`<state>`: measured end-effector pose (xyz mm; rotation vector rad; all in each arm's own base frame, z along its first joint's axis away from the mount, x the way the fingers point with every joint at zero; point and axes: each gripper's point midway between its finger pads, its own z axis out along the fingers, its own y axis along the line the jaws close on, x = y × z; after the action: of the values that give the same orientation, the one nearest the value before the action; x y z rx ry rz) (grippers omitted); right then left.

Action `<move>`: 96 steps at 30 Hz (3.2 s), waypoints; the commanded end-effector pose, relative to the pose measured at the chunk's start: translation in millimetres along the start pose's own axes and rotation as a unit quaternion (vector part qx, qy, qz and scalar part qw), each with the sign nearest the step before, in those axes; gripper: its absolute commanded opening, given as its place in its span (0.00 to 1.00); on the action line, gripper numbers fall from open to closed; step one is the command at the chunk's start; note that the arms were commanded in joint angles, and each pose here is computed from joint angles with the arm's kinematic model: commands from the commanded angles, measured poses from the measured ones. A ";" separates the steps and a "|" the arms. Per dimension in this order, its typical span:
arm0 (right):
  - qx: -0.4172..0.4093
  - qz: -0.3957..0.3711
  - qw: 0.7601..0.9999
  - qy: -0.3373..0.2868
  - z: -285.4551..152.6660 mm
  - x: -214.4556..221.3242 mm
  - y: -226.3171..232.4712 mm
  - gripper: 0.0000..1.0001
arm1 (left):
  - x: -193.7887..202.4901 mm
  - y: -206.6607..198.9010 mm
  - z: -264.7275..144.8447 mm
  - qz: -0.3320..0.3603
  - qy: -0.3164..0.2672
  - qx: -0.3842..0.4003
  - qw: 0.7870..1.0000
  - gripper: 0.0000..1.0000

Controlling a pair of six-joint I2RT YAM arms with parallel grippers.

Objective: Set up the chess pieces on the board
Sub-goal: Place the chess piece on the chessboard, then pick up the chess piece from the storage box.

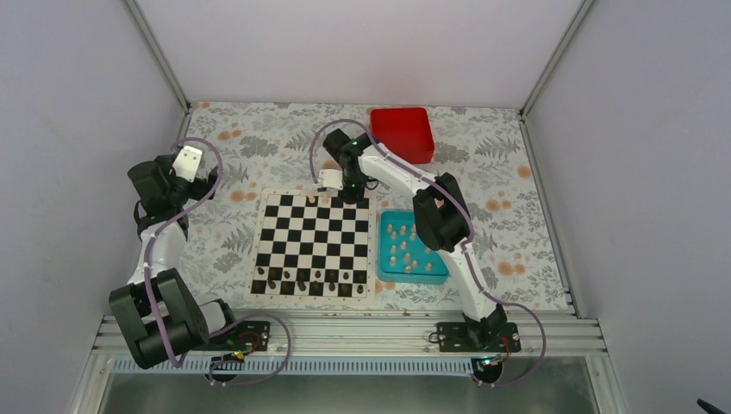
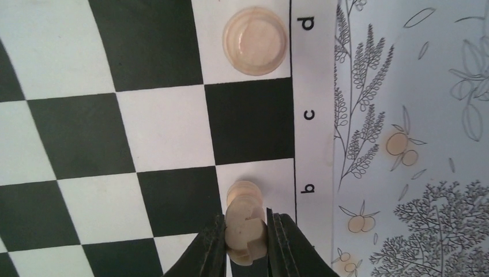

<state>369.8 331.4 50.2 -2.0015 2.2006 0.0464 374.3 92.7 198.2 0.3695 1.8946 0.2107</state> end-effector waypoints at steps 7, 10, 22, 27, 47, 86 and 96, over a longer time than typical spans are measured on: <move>0.011 -0.005 1.000 0.014 11.6 0.7 -5.7 0.15 | -4.6 1.9 -1.8 0.007 -0.016 0.001 1.000 1.00; 0.011 -0.003 1.000 0.013 11.5 1.6 -6.7 0.15 | -3.9 1.4 -1.9 0.007 -0.015 0.001 1.000 1.00; 0.036 0.002 0.999 -0.006 -15.4 3.1 -10.9 0.49 | -4.6 0.7 -4.2 0.007 -0.015 0.003 1.000 1.00; 0.064 0.019 0.997 -0.029 -63.4 15.9 -7.6 0.52 | -8.2 0.8 -7.1 0.008 -0.017 0.002 1.000 1.00; 0.044 0.121 0.990 -0.057 -91.2 160.4 79.6 0.45 | -13.2 -4.5 -15.1 -0.016 -0.028 0.012 0.999 1.00; -0.014 0.121 0.992 -0.019 -13.5 154.9 56.4 0.26 | 4.0 -2.7 -9.8 -0.013 -0.012 0.002 1.000 1.00; 0.000 0.125 0.992 -0.024 -44.3 146.1 44.7 0.12 | 8.5 -0.2 -11.6 -0.008 -0.006 -0.002 1.000 1.00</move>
<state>294.6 179.9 38.0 -1.7347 2.4431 0.1339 361.8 92.7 194.0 0.3336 1.8978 0.1797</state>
